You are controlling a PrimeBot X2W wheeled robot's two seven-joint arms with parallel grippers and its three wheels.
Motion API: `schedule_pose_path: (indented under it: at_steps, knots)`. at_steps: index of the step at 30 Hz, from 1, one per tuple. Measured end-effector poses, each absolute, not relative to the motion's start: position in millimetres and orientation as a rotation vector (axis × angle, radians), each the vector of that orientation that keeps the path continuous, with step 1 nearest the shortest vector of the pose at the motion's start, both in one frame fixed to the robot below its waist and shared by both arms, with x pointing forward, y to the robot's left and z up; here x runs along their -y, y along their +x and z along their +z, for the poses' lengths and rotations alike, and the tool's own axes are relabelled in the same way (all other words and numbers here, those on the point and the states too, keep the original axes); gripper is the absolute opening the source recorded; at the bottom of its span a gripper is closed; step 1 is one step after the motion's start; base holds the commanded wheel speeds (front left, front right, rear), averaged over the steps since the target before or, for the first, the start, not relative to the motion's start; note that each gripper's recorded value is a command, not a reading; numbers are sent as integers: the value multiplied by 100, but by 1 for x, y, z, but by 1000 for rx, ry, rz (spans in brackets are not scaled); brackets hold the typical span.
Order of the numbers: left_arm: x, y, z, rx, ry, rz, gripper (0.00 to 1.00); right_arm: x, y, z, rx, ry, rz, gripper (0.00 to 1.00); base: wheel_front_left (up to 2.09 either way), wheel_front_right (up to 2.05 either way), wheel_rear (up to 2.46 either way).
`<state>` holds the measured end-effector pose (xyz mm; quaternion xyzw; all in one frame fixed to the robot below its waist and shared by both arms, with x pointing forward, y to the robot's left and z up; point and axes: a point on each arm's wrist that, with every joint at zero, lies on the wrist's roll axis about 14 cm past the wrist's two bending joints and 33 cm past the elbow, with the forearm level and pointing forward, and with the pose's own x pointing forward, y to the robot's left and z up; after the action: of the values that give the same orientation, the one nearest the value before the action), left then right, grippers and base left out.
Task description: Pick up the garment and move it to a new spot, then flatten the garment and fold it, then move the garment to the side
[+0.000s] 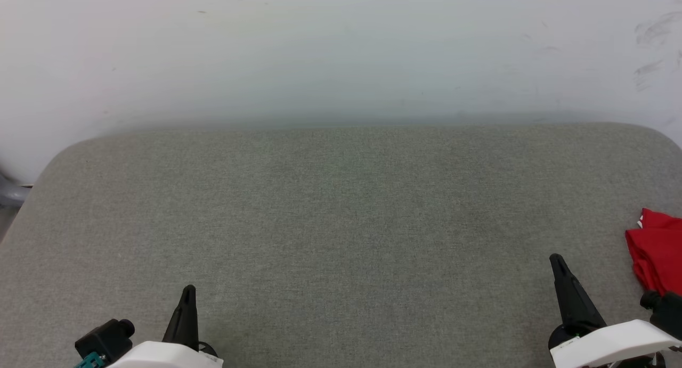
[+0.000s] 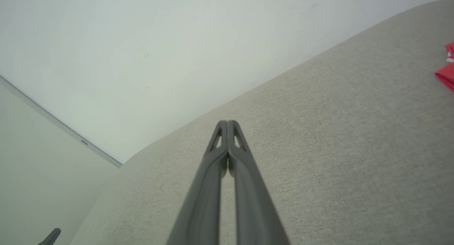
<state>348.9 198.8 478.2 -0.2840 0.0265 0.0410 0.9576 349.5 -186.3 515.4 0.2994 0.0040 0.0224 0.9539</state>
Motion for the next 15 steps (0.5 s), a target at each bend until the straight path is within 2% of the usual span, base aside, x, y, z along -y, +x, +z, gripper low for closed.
schedule_pose_path:
  at_steps: [15]
  knots:
    - [-200,358,481,-57,-795,91,0,189,358,513,-12,820,35,0,0,0,0]
